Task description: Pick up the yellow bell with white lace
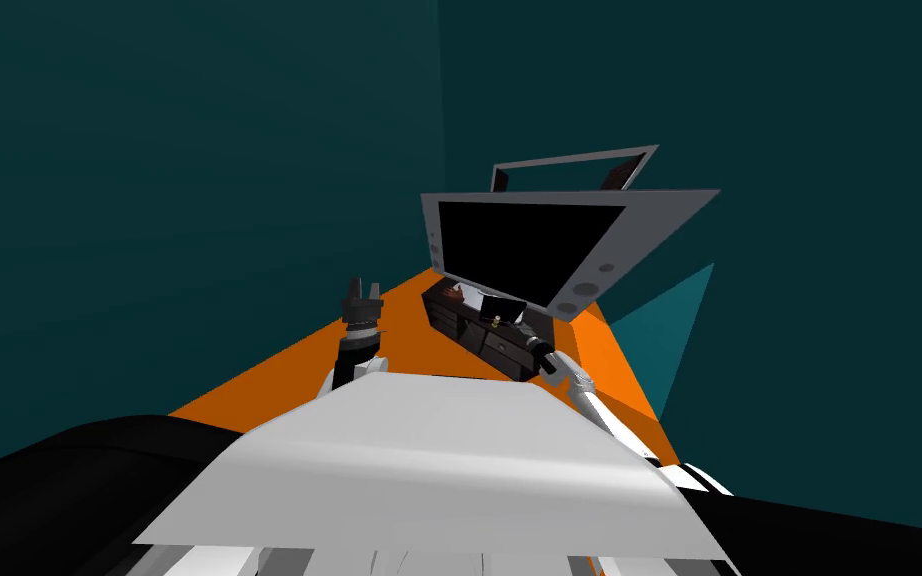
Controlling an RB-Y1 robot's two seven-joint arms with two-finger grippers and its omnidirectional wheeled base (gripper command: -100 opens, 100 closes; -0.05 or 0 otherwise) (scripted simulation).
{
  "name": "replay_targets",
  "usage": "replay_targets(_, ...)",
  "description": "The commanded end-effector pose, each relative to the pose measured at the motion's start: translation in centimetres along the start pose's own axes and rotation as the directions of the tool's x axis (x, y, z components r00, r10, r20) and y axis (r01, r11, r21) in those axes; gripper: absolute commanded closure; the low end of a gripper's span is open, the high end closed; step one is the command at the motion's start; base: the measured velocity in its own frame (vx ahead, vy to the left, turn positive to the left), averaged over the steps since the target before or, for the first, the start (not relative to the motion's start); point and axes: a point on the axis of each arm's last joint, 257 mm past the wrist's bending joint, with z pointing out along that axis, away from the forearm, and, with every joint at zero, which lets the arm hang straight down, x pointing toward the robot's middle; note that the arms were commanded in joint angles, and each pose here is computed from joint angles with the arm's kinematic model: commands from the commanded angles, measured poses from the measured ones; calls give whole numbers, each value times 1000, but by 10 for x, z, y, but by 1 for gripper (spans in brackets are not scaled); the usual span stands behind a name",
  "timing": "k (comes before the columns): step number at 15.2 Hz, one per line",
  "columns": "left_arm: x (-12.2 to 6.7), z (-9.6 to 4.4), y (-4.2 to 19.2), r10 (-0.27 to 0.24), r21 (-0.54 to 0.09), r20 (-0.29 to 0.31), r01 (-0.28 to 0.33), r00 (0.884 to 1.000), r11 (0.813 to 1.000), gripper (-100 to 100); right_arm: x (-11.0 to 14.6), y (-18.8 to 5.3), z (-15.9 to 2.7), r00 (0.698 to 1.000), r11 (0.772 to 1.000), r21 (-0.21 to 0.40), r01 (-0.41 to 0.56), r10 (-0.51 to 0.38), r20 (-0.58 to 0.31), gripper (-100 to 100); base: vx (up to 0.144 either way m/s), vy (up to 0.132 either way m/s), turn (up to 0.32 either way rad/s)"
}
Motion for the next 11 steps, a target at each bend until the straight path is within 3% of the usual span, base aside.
replay_targets(1, 0, 0, 0, 0, 0, 0, 0, 1000, 1000, 0, 13, -17, -2, 998, 999, 29, 44, -43, -39, -100, 12, 28, 86)
replay_targets(2, 0, 0, 0, 0, 0, 0, 0, 1000, 1000, 0, 19, -30, -1, 993, 994, 46, 103, -100, -69, -100, 13, 38, 123)
replay_targets(5, 0, 0, 0, 0, 0, 0, 0, 1000, 1000, 0, 38, -57, -6, 980, 983, 86, 161, -149, -130, -100, 13, 40, 99)
replay_targets(6, 0, 0, 0, 0, 0, 0, 0, 1000, 1000, 0, 40, -68, -6, 967, 972, 94, 218, -202, -154, -100, 18, 47, 103)
replay_targets(11, 0, 0, 0, 0, 0, 0, 0, 1000, 1000, 0, 66, -117, -20, 923, 934, 146, 326, -281, -264, -100, 20, 36, 88)
